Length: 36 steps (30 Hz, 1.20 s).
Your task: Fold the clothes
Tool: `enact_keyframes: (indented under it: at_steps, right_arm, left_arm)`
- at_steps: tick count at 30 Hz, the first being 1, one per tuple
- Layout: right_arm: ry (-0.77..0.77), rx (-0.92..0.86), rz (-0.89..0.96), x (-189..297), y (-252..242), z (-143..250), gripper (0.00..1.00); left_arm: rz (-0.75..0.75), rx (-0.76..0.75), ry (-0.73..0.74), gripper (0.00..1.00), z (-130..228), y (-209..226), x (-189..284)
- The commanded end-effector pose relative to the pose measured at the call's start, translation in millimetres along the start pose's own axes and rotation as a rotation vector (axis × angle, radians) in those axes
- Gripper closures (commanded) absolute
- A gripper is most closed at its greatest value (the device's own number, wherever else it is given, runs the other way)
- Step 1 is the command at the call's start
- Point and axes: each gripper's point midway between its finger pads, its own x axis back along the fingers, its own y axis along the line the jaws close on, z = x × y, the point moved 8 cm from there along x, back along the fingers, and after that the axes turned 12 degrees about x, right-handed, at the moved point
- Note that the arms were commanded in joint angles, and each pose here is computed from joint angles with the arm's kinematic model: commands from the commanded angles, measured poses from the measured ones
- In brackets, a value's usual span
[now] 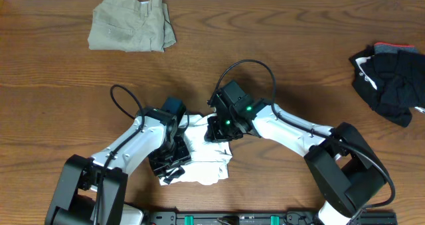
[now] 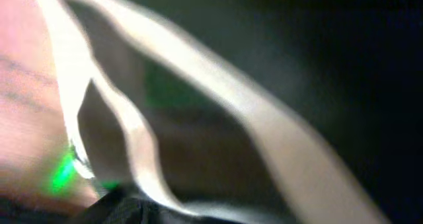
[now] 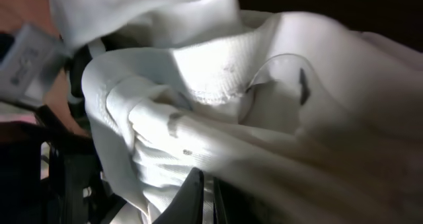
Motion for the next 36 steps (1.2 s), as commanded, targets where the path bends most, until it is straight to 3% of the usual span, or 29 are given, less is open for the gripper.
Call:
enact_keyframes:
  at_steps: [1, 16, 28, 36]
  right_arm:
    - [-0.034, -0.040, 0.076, 5, -17, -6, 0.93]
    - [-0.062, -0.034, 0.055, 16, -29, -14, 0.90]
    - [-0.119, 0.050, -0.093, 48, 11, -37, 0.89]
    - [-0.118, 0.070, -0.132, 55, 22, -35, 0.85]
  left_arm:
    - [-0.089, -0.011, -0.008, 0.38, 2, 12, -5]
    - [-0.127, -0.006, 0.003, 0.40, 10, 23, 6]
    - [0.091, -0.069, -0.153, 0.42, 29, 31, 61]
    - [0.121, -0.047, -0.220, 0.38, 31, 38, 70]
